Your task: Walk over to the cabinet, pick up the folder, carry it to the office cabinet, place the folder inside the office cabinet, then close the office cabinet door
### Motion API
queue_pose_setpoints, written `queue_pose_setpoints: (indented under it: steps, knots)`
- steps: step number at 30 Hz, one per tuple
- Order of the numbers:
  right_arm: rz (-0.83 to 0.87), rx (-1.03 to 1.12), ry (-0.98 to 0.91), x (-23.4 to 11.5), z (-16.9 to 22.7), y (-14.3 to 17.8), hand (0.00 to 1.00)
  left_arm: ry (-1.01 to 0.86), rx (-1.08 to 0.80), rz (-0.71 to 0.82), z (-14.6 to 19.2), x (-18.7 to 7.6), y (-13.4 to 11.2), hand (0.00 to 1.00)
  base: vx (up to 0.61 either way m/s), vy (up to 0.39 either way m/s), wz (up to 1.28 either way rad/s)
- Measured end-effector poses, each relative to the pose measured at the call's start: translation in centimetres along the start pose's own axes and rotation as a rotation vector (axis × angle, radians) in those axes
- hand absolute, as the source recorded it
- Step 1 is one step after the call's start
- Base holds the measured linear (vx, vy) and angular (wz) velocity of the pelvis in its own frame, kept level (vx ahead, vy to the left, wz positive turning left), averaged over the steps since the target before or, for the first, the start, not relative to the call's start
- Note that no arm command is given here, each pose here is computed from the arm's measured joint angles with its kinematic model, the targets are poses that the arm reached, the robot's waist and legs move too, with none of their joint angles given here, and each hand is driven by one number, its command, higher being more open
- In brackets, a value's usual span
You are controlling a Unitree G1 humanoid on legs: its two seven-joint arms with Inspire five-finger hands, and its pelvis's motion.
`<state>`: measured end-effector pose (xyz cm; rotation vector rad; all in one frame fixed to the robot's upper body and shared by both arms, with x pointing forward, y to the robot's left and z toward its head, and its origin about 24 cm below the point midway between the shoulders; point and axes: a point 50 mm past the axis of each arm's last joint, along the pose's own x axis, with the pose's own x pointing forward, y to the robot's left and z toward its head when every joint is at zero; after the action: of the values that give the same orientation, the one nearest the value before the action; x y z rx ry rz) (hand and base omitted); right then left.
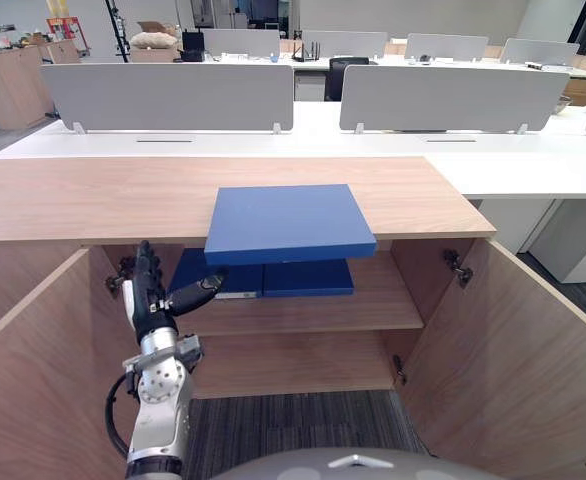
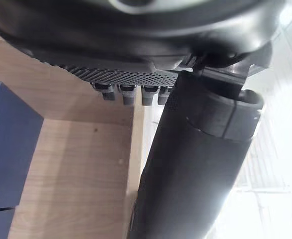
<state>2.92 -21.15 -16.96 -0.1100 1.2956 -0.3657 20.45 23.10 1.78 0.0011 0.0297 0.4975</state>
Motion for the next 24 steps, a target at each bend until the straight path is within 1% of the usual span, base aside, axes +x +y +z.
queue_pose_setpoints:
  steps: [4, 9, 13, 19, 24]
  knots:
    - [0.001, -0.001, 0.000, 0.0, 0.0, 0.0, 1.00, -0.036, -0.012, -0.045, 0.8, -0.1, -0.6, 1.00, 0.00, 0.000, 0.00]
    - [0.004, -0.009, -0.002, 0.0, 0.0, 0.0, 1.00, -0.029, -0.010, -0.150, 0.6, -0.6, -2.3, 1.00, 0.00, 0.000, 0.00]
    - [0.005, -0.009, -0.003, 0.0, 0.0, 0.0, 1.00, -0.037, 0.034, -0.233, 0.5, -1.0, -3.4, 1.00, 0.00, 0.000, 0.00]
    - [0.003, -0.010, -0.004, 0.0, 0.1, -0.1, 1.00, -0.055, 0.102, -0.290, 0.5, -1.0, -3.7, 1.00, 0.00, 0.000, 0.00]
    - [0.000, -0.011, -0.006, 0.1, 0.2, -0.3, 1.00, -0.092, 0.225, -0.331, 0.7, -1.0, -3.6, 1.00, 0.00, 0.000, 0.00]
